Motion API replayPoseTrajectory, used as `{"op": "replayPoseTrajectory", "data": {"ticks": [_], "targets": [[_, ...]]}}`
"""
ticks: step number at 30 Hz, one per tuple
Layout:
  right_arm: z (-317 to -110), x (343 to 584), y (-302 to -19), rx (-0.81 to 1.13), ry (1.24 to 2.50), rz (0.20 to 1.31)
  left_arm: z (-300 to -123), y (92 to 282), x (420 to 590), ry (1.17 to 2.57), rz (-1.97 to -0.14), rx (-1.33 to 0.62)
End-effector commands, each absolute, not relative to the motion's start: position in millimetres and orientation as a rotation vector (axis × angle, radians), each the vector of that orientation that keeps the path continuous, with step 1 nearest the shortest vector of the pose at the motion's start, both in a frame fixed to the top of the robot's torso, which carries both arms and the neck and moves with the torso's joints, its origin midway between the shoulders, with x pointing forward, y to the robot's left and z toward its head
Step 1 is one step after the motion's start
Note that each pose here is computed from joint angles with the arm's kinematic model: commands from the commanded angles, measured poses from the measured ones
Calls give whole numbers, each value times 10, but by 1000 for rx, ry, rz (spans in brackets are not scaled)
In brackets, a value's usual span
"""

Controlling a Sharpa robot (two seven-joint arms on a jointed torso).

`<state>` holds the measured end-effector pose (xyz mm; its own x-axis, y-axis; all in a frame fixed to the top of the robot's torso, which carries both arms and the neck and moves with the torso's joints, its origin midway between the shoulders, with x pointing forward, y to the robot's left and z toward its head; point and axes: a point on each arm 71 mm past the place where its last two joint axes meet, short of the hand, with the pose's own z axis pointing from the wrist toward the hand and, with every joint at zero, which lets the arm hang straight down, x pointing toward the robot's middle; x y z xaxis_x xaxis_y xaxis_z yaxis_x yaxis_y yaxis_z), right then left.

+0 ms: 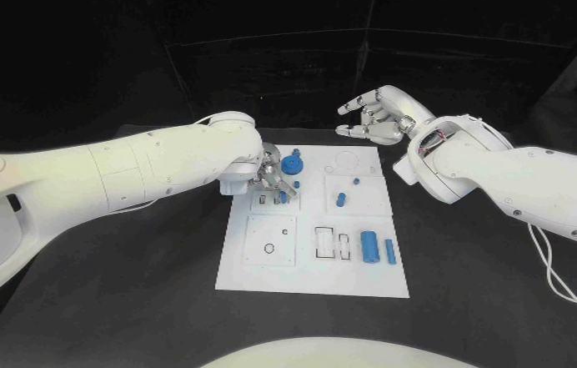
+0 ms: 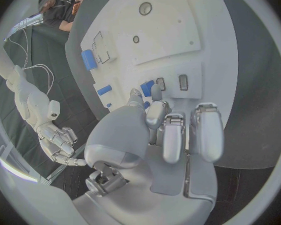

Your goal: Assemble the parts on the task board

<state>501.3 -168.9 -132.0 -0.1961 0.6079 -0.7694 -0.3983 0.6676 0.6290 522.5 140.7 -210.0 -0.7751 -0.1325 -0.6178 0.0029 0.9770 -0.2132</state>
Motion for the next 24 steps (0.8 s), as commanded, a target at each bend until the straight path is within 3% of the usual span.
{"op": "replayPoseTrajectory", "data": {"ticks": [1, 24], "targets": [[-1306, 5015, -1676, 177, 1518, 921, -2097, 1398, 5219, 2452, -264, -72], [-1312, 5026, -1675, 177, 1521, 919, -2088, 1386, 5208, 2440, -309, -63]]}}
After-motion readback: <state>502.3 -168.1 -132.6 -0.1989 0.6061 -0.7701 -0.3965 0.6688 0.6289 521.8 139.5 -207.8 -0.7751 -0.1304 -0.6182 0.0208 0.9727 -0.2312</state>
